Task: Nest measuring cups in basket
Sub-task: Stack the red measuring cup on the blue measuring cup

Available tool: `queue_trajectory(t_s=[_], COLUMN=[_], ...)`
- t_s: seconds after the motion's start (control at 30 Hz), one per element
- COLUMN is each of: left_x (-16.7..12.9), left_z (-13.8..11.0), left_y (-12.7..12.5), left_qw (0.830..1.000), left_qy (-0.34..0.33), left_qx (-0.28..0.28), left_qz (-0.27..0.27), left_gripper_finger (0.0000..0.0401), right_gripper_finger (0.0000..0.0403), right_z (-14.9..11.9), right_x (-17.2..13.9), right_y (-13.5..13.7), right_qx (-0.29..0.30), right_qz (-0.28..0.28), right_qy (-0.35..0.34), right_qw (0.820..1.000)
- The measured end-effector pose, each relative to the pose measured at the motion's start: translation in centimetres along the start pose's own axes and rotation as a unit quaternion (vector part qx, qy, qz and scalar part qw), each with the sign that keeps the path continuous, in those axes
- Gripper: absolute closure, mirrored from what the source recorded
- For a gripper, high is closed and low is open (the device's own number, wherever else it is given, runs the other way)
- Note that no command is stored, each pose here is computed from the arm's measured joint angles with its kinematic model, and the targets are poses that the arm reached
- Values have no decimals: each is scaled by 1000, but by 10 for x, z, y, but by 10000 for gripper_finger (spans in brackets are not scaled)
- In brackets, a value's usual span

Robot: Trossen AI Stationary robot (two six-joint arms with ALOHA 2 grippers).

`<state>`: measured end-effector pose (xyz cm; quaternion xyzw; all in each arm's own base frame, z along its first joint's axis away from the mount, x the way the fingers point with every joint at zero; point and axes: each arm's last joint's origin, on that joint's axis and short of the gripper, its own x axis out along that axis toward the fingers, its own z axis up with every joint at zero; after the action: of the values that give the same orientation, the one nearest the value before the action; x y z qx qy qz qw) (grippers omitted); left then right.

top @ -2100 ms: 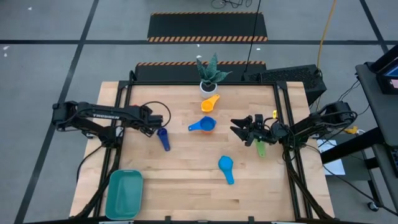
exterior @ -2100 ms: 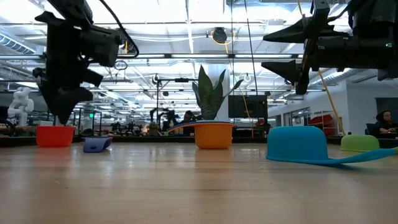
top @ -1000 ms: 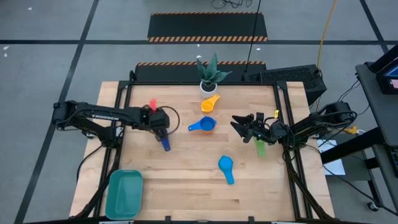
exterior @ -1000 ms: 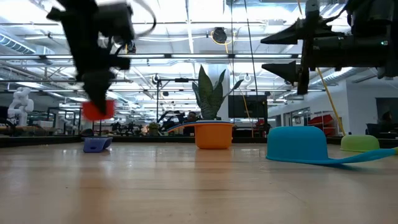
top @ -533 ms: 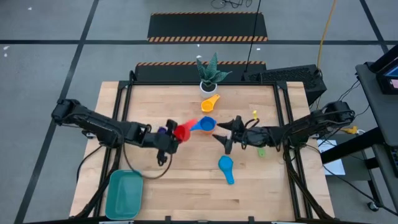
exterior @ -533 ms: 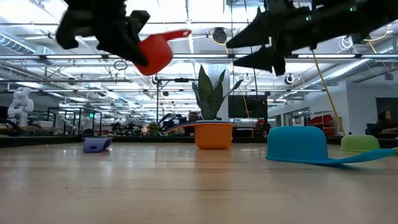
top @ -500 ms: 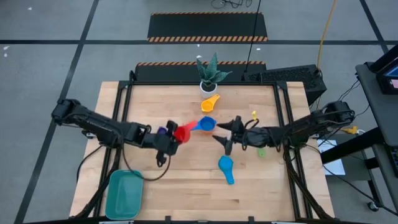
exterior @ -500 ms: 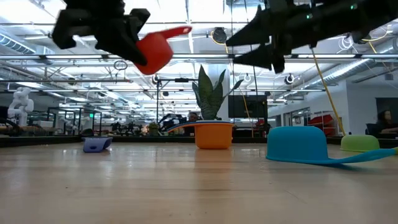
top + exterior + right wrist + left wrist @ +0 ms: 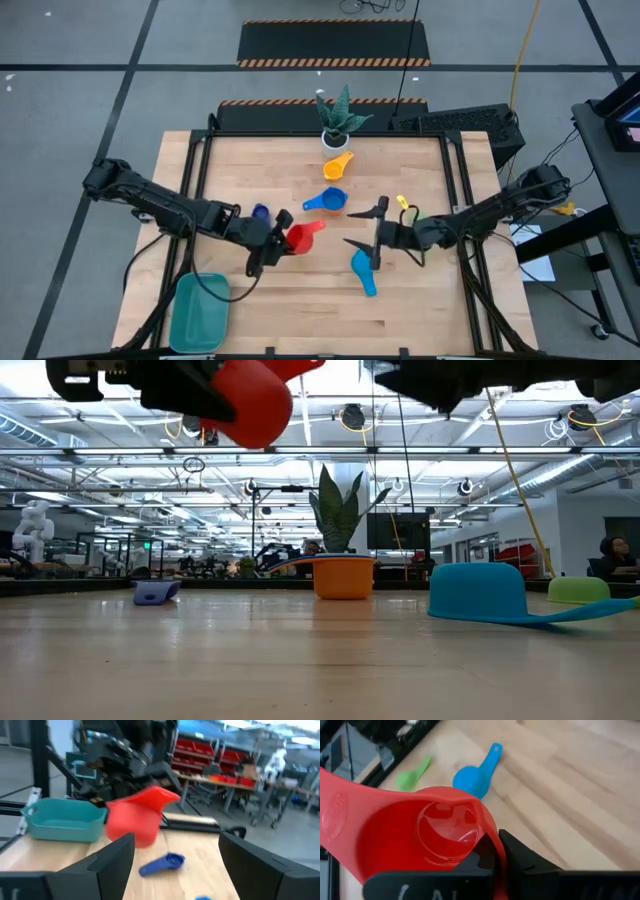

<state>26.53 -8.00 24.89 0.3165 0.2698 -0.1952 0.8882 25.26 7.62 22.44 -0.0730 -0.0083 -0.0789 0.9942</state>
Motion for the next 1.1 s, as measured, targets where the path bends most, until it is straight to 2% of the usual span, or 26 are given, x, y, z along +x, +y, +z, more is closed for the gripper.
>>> queue_trajectory(t_s=[0.17,0.33,0.43,0.63,0.83,1.1], left_x=[2,14,28,44,43,42], left_z=[11,18,16,8,12,16], left_y=[1,-1,0,3,3,-2], left_qw=[994,977,974,976,969,966], left_qy=[-91,-168,-174,-164,-199,-210], left_qx=[41,105,125,125,120,116], left_qz=[-43,-75,-66,-64,-82,-92], left_gripper_finger=[391,390,385,394,390,389], right_gripper_finger=[135,147,154,164,176,227], right_z=[6,12,11,-1,-12,-10], right_x=[-3,-1,2,15,34,48], right_y=[5,8,9,18,21,24], right_qx=[-6,-12,-15,-46,-53,-46], right_qz=[19,100,104,123,151,207], right_qy=[-26,-86,-111,-95,-90,-153], right_qw=[999,991,988,987,983,965])
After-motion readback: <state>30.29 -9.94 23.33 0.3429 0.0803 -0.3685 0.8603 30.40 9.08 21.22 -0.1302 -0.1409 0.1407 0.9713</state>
